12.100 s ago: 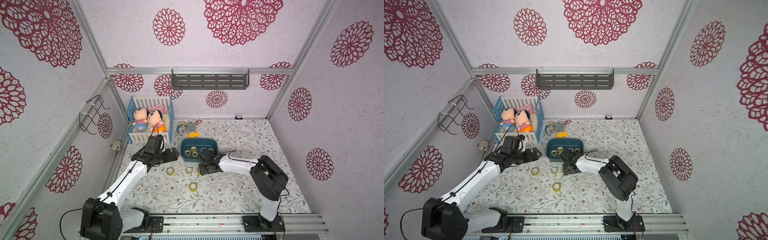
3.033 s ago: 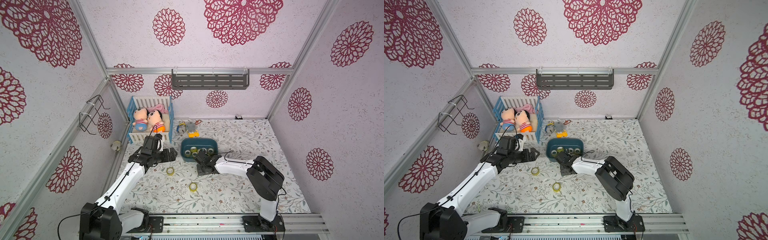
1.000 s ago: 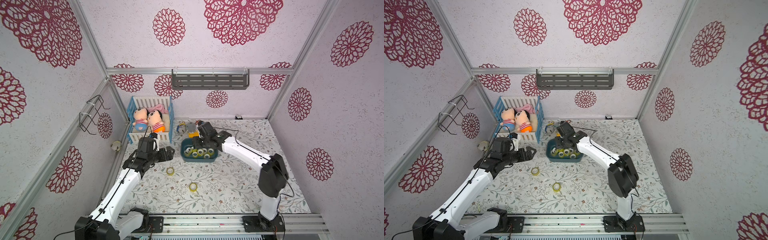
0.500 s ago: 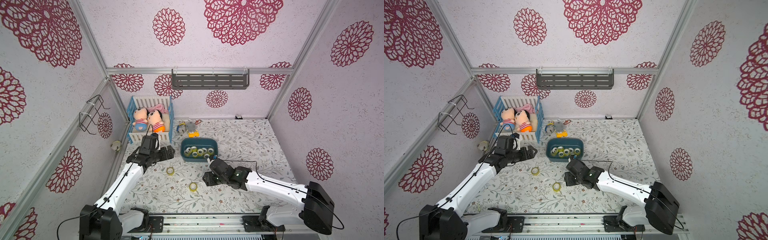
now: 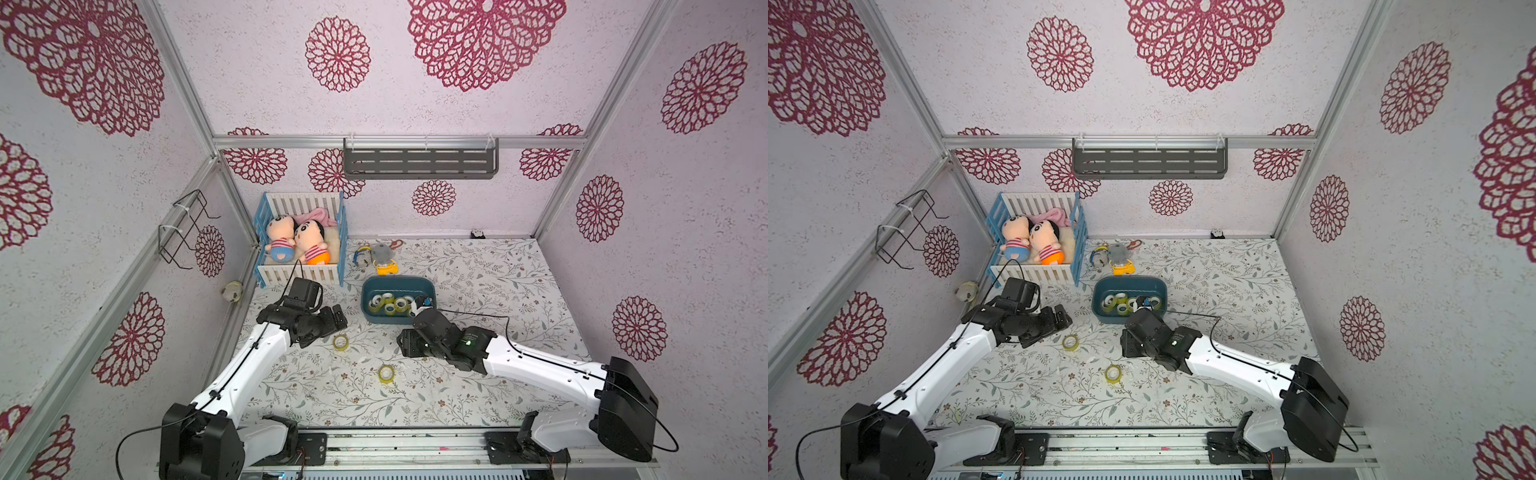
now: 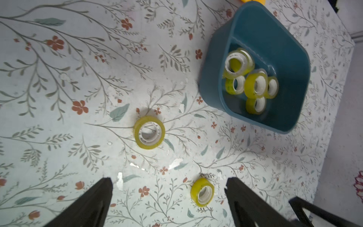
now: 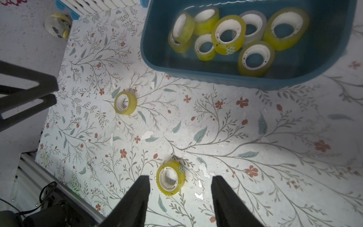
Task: Put the transparent tape into the storage box
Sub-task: Move the tape to the center of the board.
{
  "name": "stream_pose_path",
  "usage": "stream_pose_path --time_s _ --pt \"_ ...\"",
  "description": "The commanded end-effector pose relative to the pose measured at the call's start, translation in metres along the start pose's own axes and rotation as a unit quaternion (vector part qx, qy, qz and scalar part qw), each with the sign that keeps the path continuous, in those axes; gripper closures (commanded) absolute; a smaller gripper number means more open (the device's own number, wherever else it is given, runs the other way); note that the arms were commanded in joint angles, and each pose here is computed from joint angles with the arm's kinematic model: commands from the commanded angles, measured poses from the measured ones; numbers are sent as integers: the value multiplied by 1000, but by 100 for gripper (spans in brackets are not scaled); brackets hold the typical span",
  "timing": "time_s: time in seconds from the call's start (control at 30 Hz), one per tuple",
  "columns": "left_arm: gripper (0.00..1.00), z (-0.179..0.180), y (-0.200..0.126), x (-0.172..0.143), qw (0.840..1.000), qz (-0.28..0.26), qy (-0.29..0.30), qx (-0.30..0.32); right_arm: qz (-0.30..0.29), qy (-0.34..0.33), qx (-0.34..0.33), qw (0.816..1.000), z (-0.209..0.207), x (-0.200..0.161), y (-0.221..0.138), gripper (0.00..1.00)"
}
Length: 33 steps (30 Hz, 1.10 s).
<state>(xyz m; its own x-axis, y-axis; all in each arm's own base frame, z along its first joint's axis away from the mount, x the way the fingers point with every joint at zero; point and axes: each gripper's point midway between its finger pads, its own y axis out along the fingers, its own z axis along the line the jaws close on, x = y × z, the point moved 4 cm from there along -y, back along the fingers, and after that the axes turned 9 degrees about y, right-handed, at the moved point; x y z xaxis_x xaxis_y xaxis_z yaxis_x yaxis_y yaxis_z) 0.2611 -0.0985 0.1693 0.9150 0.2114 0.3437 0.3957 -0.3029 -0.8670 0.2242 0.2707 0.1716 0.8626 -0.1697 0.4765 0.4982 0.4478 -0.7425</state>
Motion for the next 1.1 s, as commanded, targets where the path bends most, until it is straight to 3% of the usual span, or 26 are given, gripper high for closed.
stream_pose_path --time_s 0.0,0.13,0.27,0.47,0.77,1.07 --pt "3 -8 12 -11 999 32 5 -6 -49 9 -12 999 -19 13 -23 43" --pt "9 -21 29 -12 998 53 30 19 -92 32 -15 995 -48 15 -58 43" --pt "9 -30 51 -11 993 82 61 63 -89 47 22 995 -62 3 -78 42" --pt "8 -39 76 -9 993 90 63 53 -48 54 16 997 -83 -25 -69 42" --pt "5 -25 80 -10 987 98 77 100 -67 53 27 996 -81 -21 -69 40" --pt "2 -32 101 -7 991 105 46 72 -53 43 12 998 -87 -27 -62 40"
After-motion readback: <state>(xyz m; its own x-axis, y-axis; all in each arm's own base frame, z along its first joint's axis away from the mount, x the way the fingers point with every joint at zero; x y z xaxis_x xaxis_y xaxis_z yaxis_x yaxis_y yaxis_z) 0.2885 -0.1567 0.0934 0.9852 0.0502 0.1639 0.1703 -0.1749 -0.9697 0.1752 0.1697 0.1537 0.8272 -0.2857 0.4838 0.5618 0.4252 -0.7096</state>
